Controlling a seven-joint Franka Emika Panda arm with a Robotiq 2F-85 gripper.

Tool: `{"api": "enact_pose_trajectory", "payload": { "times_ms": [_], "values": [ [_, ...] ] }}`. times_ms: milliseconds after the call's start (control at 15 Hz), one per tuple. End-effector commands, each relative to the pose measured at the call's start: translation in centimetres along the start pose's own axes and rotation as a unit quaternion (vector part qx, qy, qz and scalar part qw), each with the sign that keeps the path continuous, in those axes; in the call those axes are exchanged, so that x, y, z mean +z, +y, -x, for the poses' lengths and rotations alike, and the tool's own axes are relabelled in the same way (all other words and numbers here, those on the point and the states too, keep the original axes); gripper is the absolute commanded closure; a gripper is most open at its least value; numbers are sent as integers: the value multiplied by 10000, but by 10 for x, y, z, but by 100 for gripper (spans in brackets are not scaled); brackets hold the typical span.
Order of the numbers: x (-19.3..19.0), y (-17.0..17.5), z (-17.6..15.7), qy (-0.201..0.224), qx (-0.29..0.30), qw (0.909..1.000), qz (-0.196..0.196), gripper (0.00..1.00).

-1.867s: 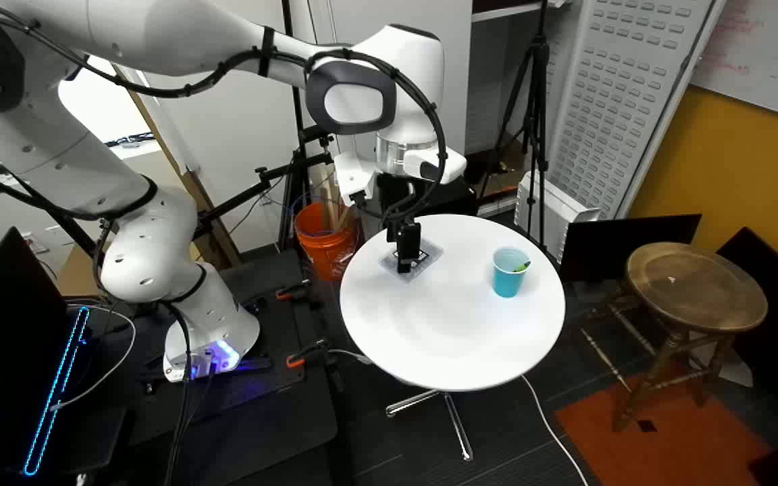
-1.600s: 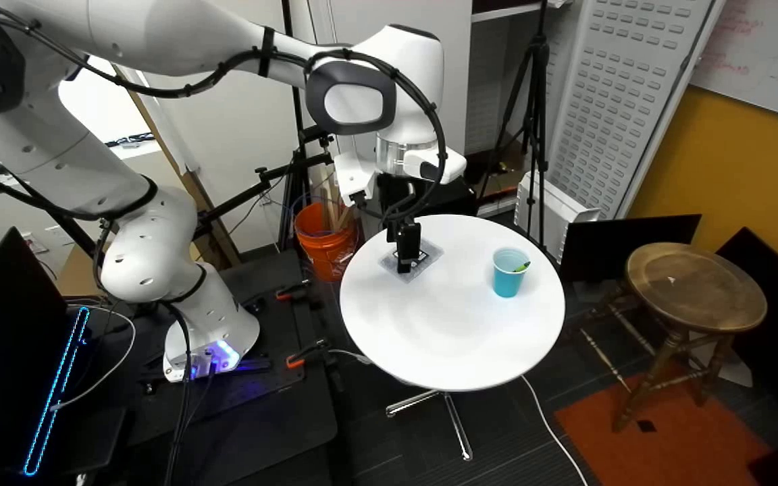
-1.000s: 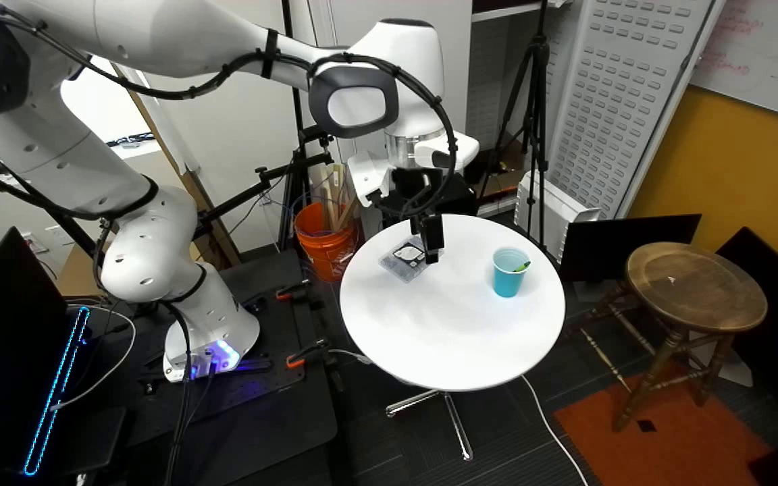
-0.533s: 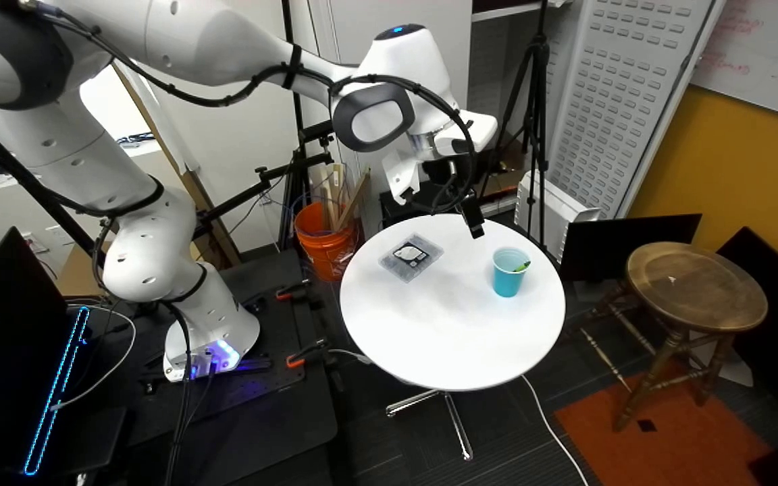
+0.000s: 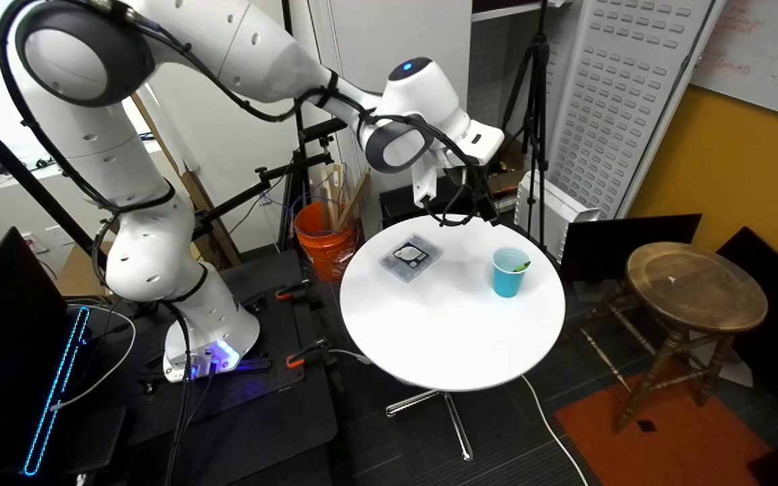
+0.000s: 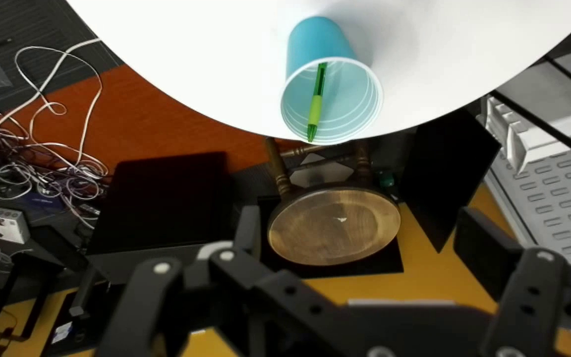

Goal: Remove the pen from the cup and place it on the table

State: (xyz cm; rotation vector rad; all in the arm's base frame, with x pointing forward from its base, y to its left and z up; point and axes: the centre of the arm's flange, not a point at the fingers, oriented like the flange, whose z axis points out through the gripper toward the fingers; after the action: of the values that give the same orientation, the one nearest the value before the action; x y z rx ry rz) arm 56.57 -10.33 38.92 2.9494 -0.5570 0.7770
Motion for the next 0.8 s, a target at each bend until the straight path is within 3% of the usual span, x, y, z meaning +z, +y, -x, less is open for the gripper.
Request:
{"api": "enact_pose_trajectory", "payload": {
  "times_ms": [0, 733],
  "values": [
    [31, -11, -14, 256, 378, 9987, 216, 0],
    [127, -22, -28, 291, 459, 9962, 684, 0]
  ]
}}
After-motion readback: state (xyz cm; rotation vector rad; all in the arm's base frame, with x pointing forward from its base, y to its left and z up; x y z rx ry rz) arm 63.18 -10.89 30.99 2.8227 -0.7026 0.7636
